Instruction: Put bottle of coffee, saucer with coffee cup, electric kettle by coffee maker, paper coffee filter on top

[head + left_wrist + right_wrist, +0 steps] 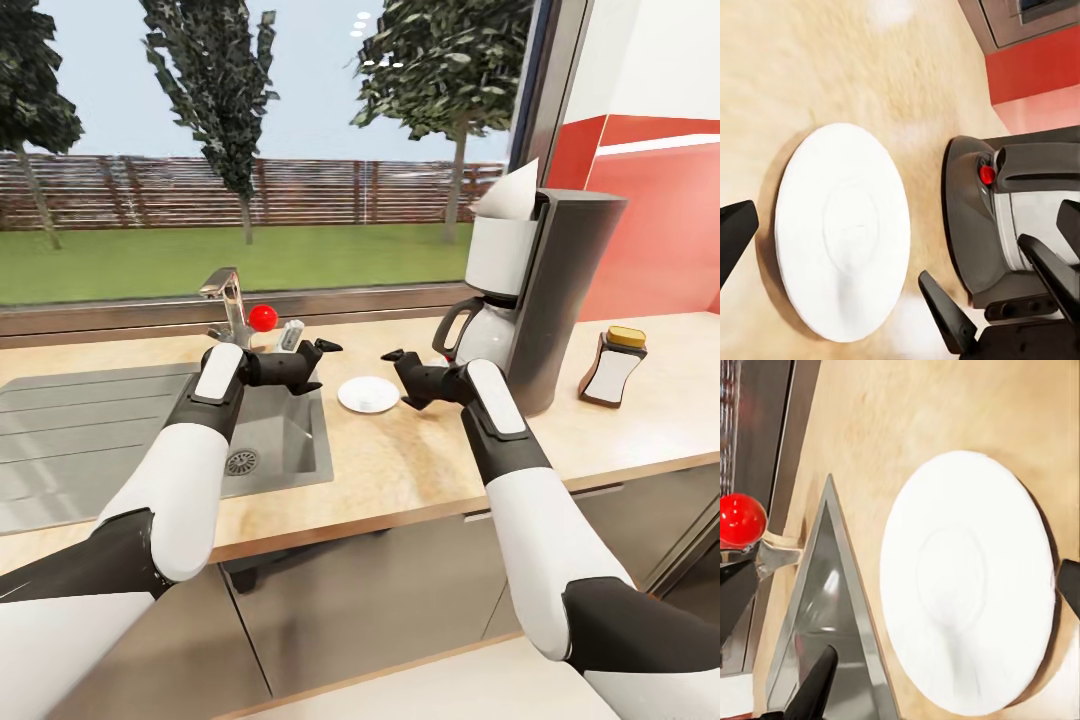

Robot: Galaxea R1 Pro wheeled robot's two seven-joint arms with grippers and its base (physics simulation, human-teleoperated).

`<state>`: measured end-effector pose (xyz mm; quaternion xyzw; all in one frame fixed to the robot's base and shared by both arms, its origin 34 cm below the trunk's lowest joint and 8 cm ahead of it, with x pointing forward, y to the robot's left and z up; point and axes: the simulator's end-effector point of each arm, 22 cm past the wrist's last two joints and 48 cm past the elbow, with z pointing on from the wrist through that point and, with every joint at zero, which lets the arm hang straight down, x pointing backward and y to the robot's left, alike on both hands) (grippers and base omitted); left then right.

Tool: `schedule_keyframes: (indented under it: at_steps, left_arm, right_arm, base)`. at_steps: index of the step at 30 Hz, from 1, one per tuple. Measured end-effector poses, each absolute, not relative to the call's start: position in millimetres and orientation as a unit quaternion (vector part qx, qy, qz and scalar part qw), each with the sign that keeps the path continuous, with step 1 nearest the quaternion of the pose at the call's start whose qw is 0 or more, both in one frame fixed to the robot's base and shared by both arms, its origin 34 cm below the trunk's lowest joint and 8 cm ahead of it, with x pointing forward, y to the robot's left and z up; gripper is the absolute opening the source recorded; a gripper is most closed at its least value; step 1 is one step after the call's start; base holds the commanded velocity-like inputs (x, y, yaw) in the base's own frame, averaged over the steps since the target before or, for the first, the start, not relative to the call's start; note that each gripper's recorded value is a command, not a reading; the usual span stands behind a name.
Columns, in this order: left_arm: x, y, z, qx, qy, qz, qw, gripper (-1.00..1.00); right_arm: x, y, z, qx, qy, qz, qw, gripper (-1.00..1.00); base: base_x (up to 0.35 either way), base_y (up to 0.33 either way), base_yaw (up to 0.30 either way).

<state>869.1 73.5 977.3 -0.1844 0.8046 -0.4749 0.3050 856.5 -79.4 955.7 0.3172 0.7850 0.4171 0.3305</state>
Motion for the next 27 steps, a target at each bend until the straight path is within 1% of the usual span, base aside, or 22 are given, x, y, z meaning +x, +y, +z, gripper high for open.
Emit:
schedule_keyframes:
  at_steps: [27]
  left_arm:
    - [869,73,978,-0.184,0.805,-0.475,0.305,1.0]
  right_arm:
    - [854,-79,924,0.331,0.8,0.4,0.302,1.0]
  base:
    - [0.002,-0.001,0.0]
